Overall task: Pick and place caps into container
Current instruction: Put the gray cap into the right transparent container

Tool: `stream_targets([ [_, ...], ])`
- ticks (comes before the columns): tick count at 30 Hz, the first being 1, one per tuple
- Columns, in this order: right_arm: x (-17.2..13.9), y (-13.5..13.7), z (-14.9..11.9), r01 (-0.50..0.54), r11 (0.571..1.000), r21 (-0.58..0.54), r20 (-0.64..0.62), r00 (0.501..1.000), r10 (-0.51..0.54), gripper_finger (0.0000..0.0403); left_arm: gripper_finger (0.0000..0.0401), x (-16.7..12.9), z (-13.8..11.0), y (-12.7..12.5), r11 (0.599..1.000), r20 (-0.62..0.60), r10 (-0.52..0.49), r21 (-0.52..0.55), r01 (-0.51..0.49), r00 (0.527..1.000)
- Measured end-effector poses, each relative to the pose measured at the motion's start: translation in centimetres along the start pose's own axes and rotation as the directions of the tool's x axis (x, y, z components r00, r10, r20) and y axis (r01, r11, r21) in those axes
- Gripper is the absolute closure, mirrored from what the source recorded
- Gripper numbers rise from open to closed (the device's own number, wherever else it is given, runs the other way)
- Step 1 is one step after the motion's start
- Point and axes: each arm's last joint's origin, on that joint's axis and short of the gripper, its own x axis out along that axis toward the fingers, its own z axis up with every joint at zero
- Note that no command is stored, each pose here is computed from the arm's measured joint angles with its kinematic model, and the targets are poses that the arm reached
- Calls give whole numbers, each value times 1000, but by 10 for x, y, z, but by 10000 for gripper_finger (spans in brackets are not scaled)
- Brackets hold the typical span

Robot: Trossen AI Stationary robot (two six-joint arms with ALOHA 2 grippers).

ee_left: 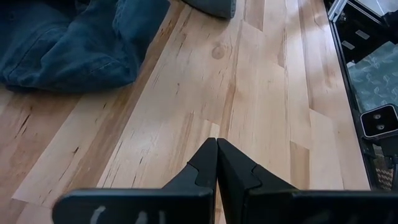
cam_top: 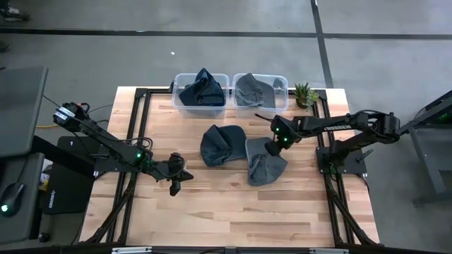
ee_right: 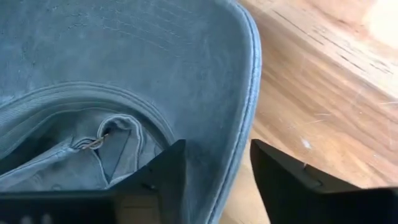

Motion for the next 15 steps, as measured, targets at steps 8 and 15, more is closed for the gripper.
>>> stream_targets([
  [8,-1,1,1,-19,999,-42,-4,1000,19,362,400,0,0,0,1000,0,0,0,0,1000],
  [15,-18,7,-3,-14,997,-81,103,994,22,395,400,0,0,0,1000,-5,4,2,-4,1000],
])
